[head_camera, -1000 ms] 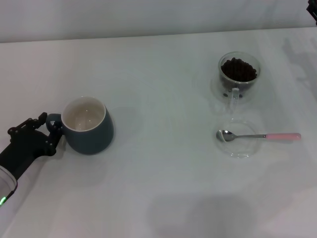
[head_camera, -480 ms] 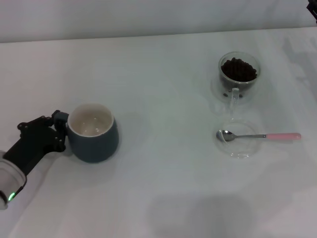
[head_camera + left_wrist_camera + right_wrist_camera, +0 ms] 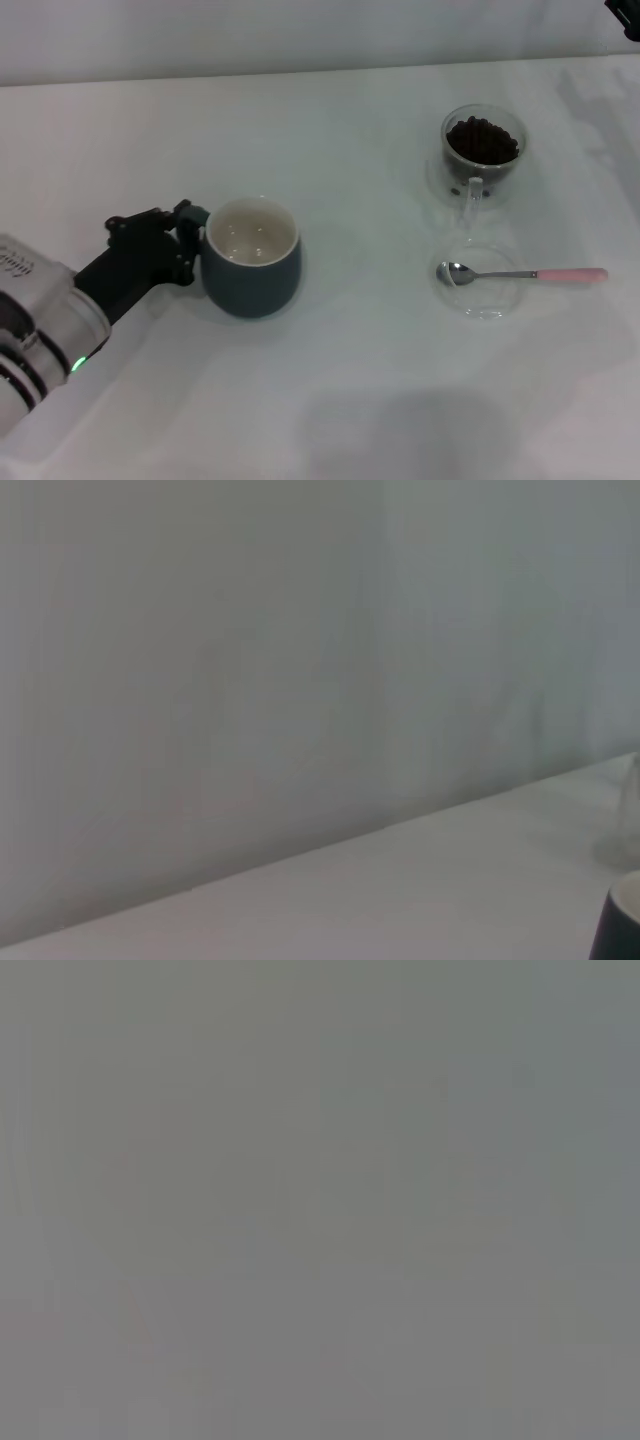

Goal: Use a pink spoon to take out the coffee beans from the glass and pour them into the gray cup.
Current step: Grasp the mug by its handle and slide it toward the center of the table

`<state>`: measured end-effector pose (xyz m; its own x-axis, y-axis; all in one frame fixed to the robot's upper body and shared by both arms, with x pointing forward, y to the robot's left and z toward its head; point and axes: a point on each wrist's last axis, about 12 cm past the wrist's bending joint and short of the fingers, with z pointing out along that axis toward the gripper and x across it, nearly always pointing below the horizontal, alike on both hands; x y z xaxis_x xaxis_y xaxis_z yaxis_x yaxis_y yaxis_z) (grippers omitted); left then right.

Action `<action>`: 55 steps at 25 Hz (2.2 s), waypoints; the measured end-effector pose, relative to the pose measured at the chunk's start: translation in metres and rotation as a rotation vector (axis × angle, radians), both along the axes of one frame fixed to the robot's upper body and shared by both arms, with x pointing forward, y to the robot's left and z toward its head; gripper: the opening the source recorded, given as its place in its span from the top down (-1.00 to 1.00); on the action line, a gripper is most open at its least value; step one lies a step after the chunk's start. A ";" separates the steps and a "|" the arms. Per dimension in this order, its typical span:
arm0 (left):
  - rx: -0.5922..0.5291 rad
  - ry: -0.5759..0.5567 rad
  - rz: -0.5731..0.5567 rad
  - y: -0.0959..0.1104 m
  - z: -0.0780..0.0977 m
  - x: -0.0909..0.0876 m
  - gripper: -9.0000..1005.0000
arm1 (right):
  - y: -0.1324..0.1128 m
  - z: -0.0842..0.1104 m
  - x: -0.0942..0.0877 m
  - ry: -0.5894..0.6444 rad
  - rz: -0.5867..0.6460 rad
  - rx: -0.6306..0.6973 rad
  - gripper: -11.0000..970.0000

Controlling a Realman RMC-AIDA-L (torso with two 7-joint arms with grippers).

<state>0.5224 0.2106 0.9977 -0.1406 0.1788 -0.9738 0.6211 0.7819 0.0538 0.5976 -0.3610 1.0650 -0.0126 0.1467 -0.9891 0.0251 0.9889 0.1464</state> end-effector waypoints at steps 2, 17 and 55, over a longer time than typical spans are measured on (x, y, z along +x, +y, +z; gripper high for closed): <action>0.003 -0.004 -0.017 -0.005 0.002 0.002 0.78 | 0.003 0.000 0.002 0.001 0.007 0.004 -0.77; 0.039 0.018 -0.086 -0.018 -0.002 -0.001 0.78 | 0.011 -0.001 0.004 0.005 0.033 0.006 -0.77; -0.076 0.088 0.036 0.001 -0.021 -0.053 -0.63 | -0.007 0.000 -0.005 -0.004 0.007 0.034 -0.77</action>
